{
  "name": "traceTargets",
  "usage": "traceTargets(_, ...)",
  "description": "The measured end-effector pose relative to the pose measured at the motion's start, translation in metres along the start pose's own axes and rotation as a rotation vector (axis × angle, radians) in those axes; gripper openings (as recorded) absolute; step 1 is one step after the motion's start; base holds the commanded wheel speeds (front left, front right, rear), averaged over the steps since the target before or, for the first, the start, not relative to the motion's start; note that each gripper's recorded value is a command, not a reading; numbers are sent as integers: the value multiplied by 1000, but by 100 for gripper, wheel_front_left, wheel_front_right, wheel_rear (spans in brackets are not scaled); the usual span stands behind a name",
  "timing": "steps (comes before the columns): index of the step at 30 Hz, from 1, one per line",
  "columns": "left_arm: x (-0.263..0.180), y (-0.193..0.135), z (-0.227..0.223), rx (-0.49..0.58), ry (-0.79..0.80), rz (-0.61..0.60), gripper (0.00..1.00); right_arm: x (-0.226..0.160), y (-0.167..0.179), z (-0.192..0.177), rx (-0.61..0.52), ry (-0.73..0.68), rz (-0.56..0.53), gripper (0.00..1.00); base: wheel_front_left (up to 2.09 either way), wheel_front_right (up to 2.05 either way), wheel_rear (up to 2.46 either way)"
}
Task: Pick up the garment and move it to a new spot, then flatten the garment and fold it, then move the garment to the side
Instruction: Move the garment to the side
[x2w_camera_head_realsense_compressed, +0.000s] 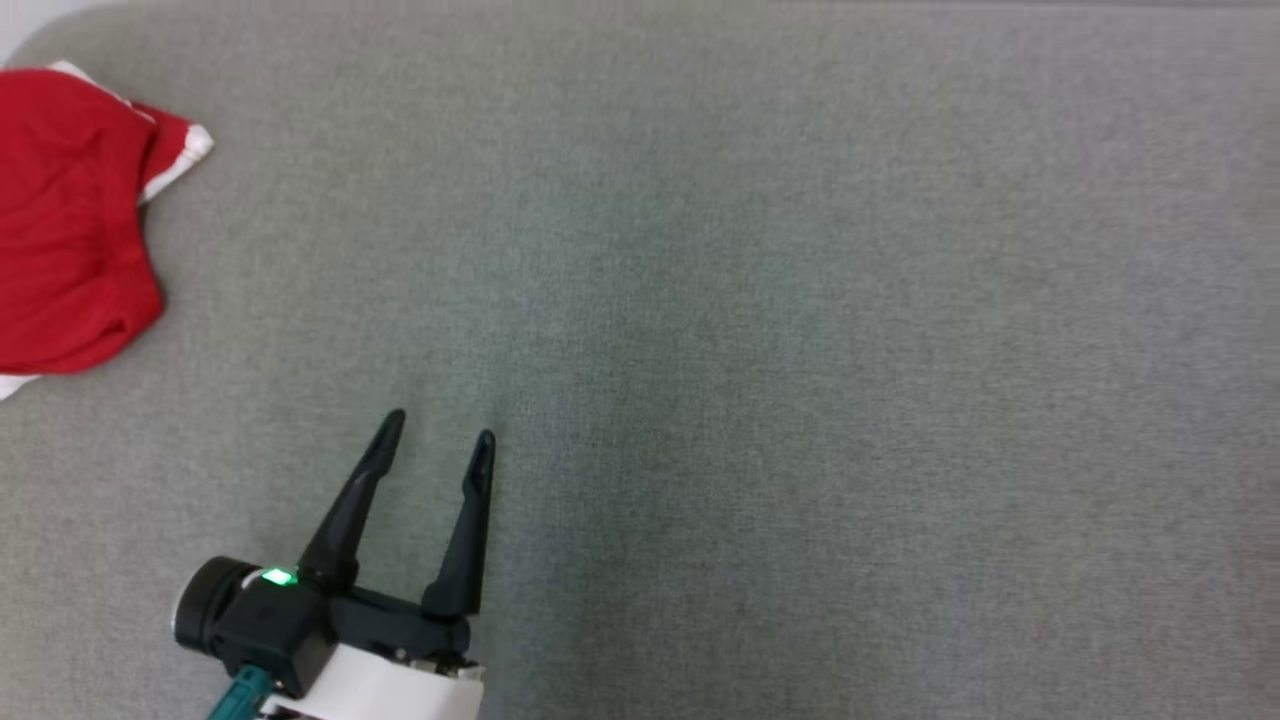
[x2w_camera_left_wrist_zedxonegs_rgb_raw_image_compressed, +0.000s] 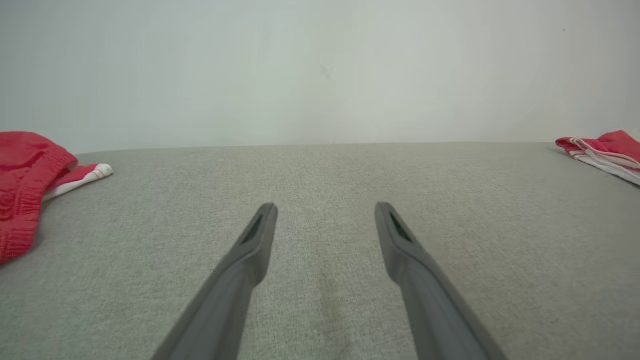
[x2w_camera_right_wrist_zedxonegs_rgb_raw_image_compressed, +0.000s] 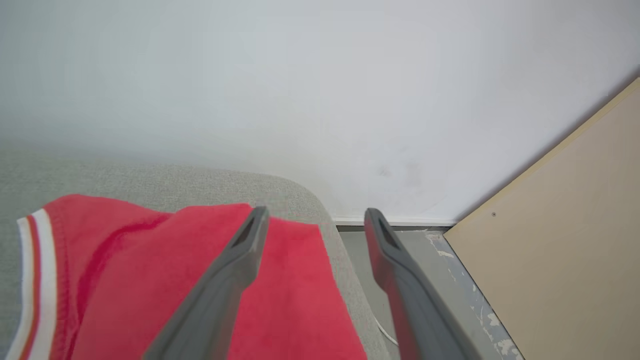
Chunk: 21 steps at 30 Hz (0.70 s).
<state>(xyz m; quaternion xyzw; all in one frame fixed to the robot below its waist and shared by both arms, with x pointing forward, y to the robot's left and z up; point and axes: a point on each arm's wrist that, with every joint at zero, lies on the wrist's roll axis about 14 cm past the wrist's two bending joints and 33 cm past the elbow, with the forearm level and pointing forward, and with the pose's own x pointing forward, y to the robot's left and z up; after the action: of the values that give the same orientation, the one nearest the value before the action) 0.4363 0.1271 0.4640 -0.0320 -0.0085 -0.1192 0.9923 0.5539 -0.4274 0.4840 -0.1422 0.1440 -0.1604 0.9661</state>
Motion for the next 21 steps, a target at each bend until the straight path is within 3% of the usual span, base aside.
traceTargets(8, -17, -11, 27, -7, -54, -7, 100, -42, -4, 32, -9, -139, 20, 100, 0, 0, 0)
traceTargets(13, -35, -9, 44, 2, -88, 21, 100, -84, -5, 67, 10, -324, 35, 100, 0, 0, 0)
traceTargets(21, -73, 4, 55, 19, -104, 95, 100, -178, 41, 45, 153, -432, 116, 100, 0, 0, 0)
